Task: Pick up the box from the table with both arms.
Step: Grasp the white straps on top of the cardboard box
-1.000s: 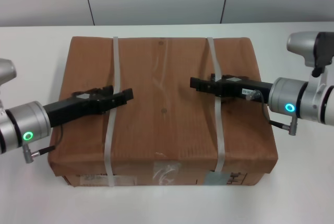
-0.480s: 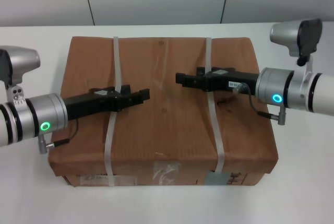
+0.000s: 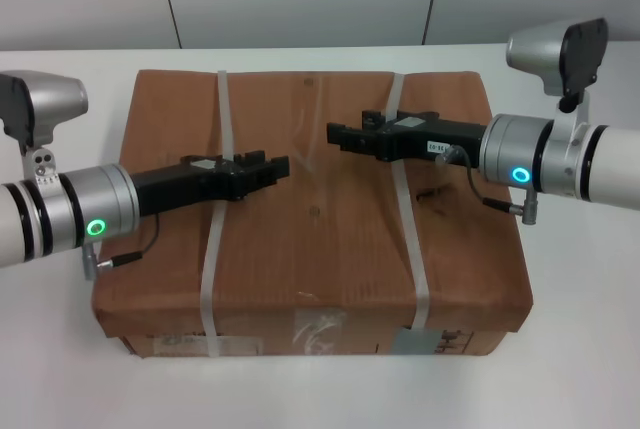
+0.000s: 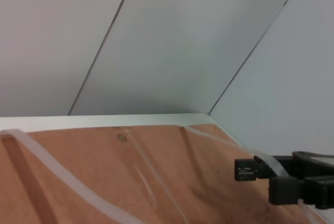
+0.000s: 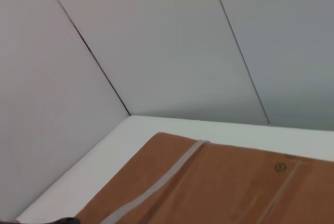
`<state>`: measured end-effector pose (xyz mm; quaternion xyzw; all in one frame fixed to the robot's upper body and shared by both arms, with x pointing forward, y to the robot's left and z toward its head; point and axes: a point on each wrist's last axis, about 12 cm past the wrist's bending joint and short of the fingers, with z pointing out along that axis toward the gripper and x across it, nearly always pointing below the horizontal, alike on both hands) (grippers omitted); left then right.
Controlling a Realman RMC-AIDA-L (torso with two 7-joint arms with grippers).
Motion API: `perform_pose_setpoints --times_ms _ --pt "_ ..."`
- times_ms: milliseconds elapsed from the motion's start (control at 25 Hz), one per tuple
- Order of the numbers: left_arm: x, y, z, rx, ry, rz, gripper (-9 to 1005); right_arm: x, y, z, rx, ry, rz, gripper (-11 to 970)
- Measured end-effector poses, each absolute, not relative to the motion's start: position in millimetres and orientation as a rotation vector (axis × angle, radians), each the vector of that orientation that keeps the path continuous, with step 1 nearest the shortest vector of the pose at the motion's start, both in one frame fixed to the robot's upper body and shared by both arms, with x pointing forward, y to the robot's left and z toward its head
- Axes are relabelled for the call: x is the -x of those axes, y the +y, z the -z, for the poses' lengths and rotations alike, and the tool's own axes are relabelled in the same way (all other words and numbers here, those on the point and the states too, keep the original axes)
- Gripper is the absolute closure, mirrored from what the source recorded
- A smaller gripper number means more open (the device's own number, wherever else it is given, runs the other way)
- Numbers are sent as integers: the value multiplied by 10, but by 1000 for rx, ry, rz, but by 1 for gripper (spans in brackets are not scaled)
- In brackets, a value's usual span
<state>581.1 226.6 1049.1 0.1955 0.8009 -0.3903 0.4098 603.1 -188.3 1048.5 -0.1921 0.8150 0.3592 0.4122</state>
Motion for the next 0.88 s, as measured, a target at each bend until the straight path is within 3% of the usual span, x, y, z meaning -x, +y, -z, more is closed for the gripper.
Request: perform_pose_setpoints --times_ms 80,280,480,720,880 --pt "-5817 2277 -10487 -498 2016 967 480 -6025 -1886 -10481 490 2035 -896 99" --pt "-5809 2311 -10457 -499 2023 936 551 -5976 -1913 -10449 489 1981 -882 228" --pt "-5805 2315 -10453 -500 2023 934 793 -5949 -1939 -10438 456 1967 -897 352" --pt "-5796 2318 -10447 -500 2023 934 901 -5931 -1953 -10436 422 1960 -919 398" --pt "-5793 2315 -10448 -502 2021 937 899 -5914 -1964 -10430 386 1969 -946 438"
